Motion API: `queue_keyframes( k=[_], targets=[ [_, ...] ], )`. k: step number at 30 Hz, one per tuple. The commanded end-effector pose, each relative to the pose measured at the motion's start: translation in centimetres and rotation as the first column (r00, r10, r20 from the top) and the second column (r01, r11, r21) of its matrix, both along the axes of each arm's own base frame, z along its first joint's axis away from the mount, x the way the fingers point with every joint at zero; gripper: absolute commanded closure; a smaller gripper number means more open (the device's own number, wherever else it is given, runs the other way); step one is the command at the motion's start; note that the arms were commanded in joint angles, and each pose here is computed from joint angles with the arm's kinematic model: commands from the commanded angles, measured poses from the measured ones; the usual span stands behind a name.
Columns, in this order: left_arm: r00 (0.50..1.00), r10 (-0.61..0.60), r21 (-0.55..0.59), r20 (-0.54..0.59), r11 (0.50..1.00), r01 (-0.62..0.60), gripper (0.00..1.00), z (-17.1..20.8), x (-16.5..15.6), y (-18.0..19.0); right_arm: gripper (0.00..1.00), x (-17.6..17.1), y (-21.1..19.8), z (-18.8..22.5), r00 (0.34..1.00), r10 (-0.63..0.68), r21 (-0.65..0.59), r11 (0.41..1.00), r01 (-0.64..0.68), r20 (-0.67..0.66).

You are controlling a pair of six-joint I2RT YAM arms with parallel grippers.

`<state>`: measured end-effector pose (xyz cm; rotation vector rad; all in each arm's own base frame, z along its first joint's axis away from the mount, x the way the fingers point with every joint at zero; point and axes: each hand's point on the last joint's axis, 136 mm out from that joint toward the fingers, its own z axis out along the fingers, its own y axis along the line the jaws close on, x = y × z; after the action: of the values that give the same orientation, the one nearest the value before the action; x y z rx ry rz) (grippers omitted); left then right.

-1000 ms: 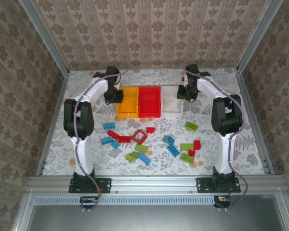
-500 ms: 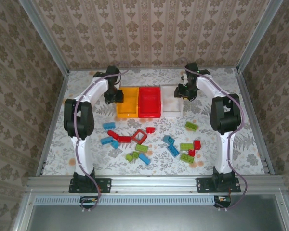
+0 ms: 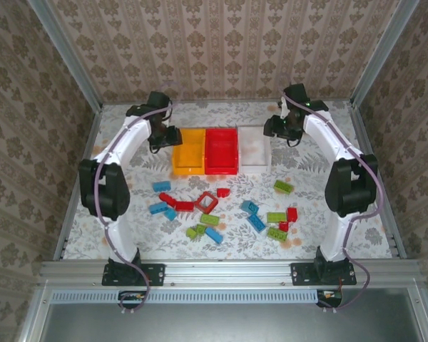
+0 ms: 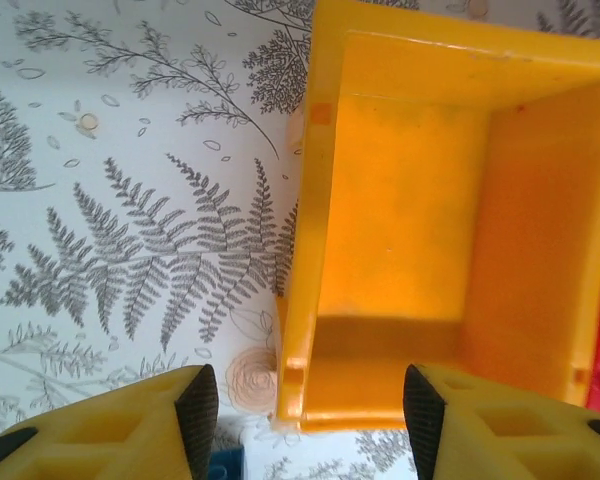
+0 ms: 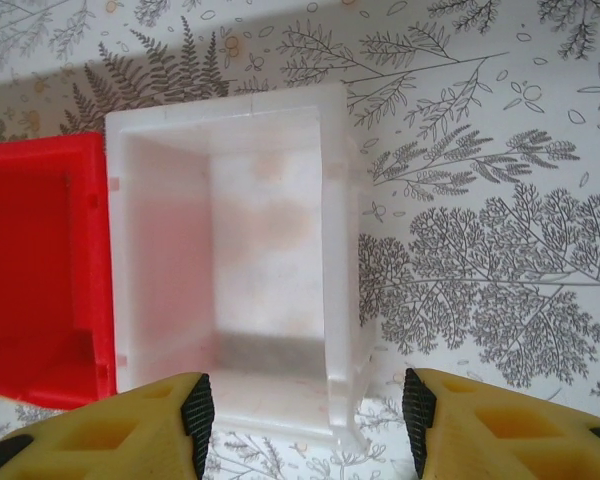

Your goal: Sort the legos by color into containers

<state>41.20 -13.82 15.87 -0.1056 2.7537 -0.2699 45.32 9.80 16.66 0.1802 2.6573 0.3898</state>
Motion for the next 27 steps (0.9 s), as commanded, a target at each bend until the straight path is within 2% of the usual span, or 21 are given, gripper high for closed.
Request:
queue_keyframes(
  k=[1, 3, 6, 8, 10, 12, 15, 18, 27],
  targets=[
    [0.999, 0.029, -0.055, 0.026, 0.998, -0.028, 0.47, 1.6, -2.0, -0.6, 0.44, -1.4, 0.8, 2.7, 0.998, -0.008, 0.04, 0.999, 0.005, 0.065],
    [0.999, -0.016, -0.068, 0.039, 0.998, 0.018, 0.52, 2.0, -3.6, -1.4, 0.44, -2.7, 2.1, 3.6, 0.995, 0.028, 0.059, 0.998, -0.034, 0.091],
    [0.982, -0.181, -0.106, 0.046, 0.977, 0.185, 0.56, 1.8, -6.9, -4.3, 0.45, -5.7, 5.4, 4.9, 0.981, 0.125, 0.101, 0.985, -0.142, 0.151],
    [0.945, -0.325, -0.103, 0.031, 0.94, 0.326, 0.57, 0.8, -9.9, -6.5, 0.45, -8.4, 8.2, 5.4, 0.957, 0.205, 0.151, 0.959, -0.238, 0.207],
    [0.89, -0.455, -0.084, -0.006, 0.888, 0.453, 0.57, -0.9, -13.1, -8.3, 0.45, -12.0, 11.3, 6.9, 0.901, 0.289, 0.188, 0.913, -0.361, 0.324],
    [0.848, -0.528, -0.063, -0.043, 0.849, 0.525, 0.56, -2.6, -15.3, -9.4, 0.43, -15.3, 13.2, 6.8, 0.851, 0.332, 0.209, 0.873, -0.44, 0.407],
    [0.821, -0.562, -0.017, -0.097, 0.826, 0.564, 0.55, -5.3, -17.1, -9.9, 0.39, -19.3, 14.2, 5.7, 0.813, 0.328, 0.228, 0.849, -0.477, 0.481],
    [0.823, -0.55, 0.037, -0.14, 0.828, 0.559, 0.53, -7.3, -17.3, -9.6, 0.38, -22.0, 14.0, 3.9, 0.803, 0.356, 0.189, 0.851, -0.489, 0.478],
    [0.81, -0.555, 0.134, -0.188, 0.803, 0.581, 0.5, -10.3, -16.4, -8.9, 0.38, -23.9, 12.9, 2.2, 0.822, 0.371, 0.185, 0.855, -0.484, 0.433]
  ],
)
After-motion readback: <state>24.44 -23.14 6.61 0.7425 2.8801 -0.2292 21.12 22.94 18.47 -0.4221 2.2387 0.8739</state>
